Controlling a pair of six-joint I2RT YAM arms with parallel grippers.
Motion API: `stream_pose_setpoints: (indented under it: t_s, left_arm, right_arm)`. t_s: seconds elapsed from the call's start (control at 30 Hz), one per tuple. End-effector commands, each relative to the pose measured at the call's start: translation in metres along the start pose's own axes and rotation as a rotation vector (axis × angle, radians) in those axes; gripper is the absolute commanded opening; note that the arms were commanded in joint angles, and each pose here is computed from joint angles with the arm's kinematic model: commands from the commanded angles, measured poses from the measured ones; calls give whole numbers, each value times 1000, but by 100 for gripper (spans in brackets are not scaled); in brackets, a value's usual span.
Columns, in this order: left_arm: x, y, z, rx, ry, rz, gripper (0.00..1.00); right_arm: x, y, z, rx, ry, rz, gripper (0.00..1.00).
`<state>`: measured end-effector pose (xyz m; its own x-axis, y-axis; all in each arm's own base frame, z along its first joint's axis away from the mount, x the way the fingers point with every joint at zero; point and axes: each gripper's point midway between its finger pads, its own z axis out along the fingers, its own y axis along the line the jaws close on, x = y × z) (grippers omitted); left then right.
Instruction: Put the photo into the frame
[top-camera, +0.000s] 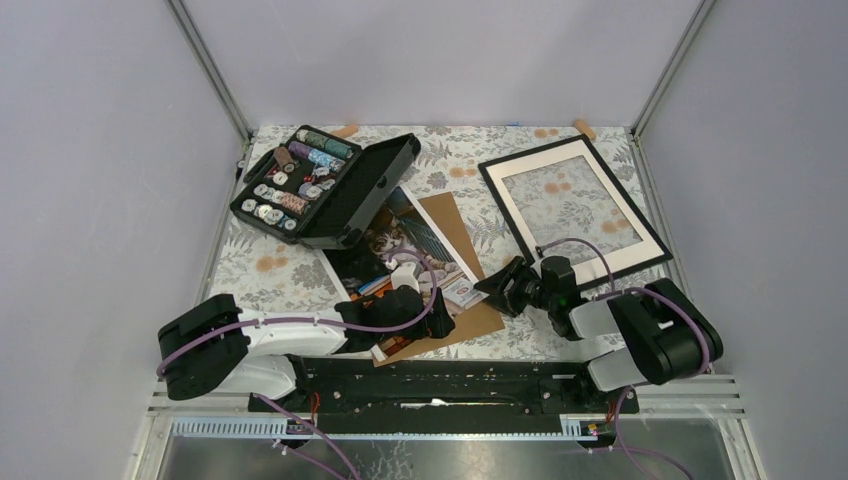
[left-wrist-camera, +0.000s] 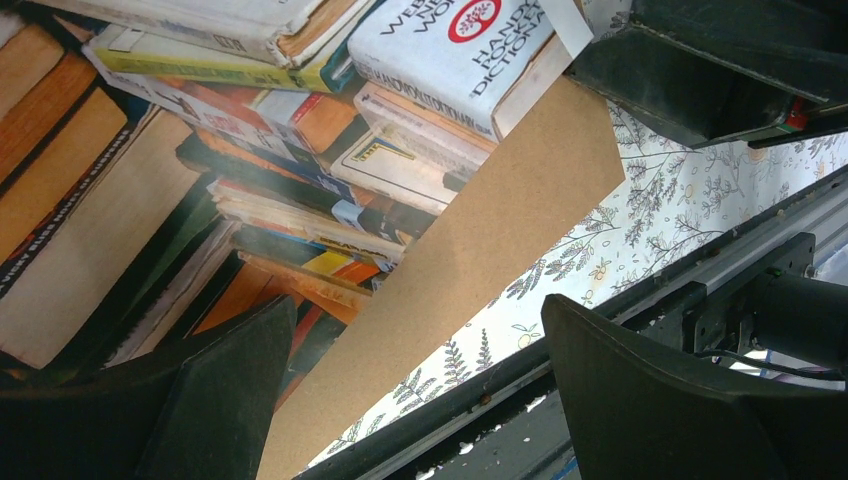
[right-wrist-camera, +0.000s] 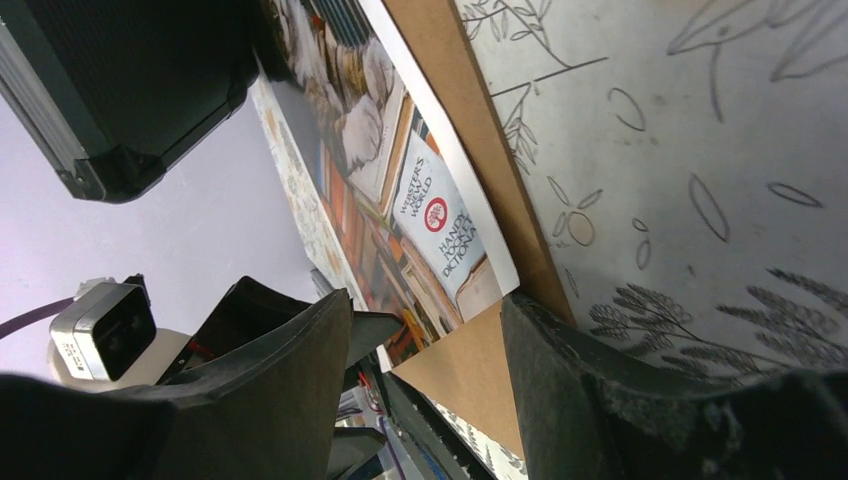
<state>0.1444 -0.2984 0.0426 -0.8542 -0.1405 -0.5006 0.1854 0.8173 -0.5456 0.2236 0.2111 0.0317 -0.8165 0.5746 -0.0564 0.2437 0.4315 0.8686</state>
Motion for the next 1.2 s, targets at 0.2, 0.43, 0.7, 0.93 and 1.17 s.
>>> stream_pose_setpoints:
  t_s: [0.2, 0.43, 0.7, 0.93, 1.17]
  left_arm:
    - [16, 20, 1, -44, 45, 34, 99]
    - [18, 22, 2, -45, 51, 42, 99]
    - [18, 20, 1, -31, 53, 59, 99]
    - [16, 18, 1, -19, 50, 71, 99]
    - [0, -4, -16, 68, 15, 152, 99]
  right_arm:
    - [-9, 18, 20, -95, 21, -107, 62]
    - [-24, 31, 36, -146, -14, -146, 57]
    - [-19, 36, 48, -210, 50, -171, 34]
    - [-3, 41, 56, -258, 138, -207, 28]
    - [7, 40, 39, -235, 165, -293, 0]
